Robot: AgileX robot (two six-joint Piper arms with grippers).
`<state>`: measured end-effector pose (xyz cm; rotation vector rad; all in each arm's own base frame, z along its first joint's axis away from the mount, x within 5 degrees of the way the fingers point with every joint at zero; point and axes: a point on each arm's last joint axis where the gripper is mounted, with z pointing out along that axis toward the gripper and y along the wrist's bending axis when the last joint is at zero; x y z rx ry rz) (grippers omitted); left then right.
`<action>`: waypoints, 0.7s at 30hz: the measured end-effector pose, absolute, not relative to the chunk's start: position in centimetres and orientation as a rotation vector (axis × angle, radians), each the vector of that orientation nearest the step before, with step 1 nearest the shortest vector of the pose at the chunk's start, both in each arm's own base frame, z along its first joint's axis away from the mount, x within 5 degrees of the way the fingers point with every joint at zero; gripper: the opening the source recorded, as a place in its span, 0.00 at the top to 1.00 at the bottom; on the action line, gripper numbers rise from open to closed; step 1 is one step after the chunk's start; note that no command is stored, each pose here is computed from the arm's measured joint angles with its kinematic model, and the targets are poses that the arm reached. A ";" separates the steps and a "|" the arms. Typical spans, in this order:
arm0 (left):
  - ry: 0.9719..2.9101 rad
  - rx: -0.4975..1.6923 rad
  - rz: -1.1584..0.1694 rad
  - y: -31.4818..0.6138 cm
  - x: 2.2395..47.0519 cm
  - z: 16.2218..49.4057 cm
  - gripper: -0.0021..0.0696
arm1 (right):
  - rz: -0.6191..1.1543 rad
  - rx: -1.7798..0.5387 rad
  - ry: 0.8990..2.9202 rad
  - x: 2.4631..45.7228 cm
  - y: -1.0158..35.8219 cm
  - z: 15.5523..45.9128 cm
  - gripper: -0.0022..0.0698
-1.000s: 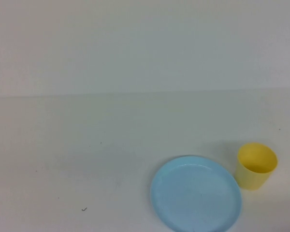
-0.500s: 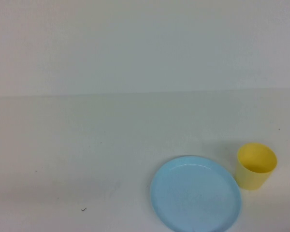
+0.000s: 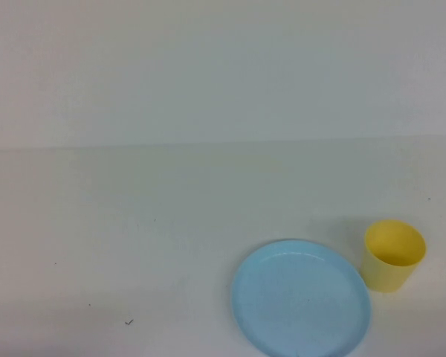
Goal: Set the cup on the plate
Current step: Pick up the cup from the table
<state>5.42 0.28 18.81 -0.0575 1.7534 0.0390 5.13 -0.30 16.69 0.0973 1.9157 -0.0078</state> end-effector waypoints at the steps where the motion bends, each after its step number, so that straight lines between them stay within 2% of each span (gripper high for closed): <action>1: 1.782 -0.039 0.054 0.3 5.4 18.6 0.97 | -0.008 0.097 1.916 5.1 -0.3 16.7 0.97; 4: 1.890 -0.001 0.070 0.2 5.1 17.6 0.97 | -0.008 0.097 1.916 5.1 -0.3 16.7 0.97; 13: 1.857 0.107 -0.004 -0.4 5.2 17.9 0.97 | -0.008 0.097 1.916 5.1 -0.3 16.7 0.97; 21: 1.858 0.113 -0.006 -0.4 5.2 17.9 0.97 | -0.008 0.097 1.916 5.1 -0.3 16.7 0.97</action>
